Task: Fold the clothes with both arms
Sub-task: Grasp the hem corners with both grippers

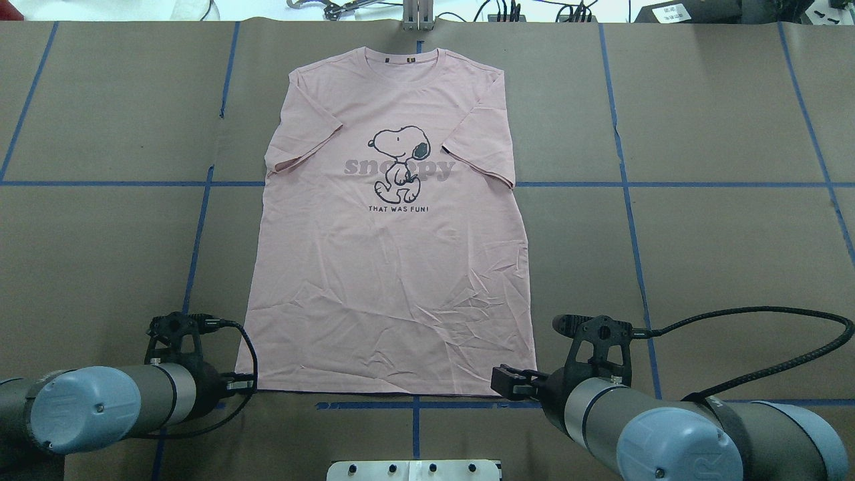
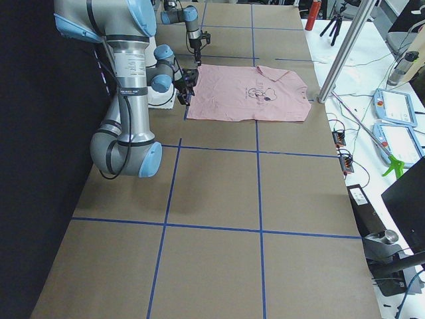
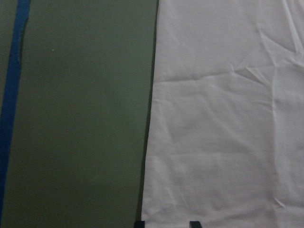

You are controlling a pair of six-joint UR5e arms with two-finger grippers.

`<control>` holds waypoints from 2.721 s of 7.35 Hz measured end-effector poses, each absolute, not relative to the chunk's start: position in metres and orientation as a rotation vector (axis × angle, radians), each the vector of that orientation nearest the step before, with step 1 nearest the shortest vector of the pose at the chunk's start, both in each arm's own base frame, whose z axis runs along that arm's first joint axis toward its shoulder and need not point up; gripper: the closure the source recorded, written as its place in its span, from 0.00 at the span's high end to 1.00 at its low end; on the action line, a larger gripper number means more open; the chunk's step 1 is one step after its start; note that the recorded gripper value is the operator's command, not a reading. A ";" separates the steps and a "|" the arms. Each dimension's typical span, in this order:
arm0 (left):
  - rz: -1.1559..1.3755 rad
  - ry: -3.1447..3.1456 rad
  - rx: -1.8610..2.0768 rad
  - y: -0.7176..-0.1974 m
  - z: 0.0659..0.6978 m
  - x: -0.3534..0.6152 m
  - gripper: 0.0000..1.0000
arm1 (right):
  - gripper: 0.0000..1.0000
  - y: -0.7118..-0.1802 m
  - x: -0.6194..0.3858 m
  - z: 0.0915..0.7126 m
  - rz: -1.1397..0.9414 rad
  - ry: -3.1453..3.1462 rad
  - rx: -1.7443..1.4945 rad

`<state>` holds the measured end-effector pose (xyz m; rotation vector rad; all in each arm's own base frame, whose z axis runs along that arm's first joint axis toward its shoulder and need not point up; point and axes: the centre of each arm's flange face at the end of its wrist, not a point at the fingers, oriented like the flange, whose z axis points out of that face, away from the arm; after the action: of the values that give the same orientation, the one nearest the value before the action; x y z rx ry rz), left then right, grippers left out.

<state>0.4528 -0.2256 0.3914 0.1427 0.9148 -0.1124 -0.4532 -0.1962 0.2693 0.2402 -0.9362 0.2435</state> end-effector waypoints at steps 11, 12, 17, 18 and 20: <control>-0.109 0.899 0.139 -0.225 0.398 0.456 0.00 | 0.77 -0.197 -0.454 0.272 0.246 -0.929 0.246; -0.110 0.903 0.139 -0.225 0.396 0.456 0.00 | 0.73 -0.196 -0.460 0.279 0.264 -0.914 0.239; -0.111 0.914 0.139 -0.225 0.391 0.455 0.00 | 0.66 -0.189 -0.501 0.324 0.337 -0.820 0.225; -0.111 0.915 0.139 -0.225 0.390 0.456 0.00 | 0.61 -0.186 -0.505 0.329 0.333 -0.810 0.232; -0.111 0.917 0.139 -0.225 0.390 0.456 0.00 | 0.57 -0.182 -0.512 0.334 0.328 -0.799 0.245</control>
<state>0.4557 -0.2246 0.3895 0.1393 0.9167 -0.1107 -0.5123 -0.1823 0.3336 0.2445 -0.7994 0.3282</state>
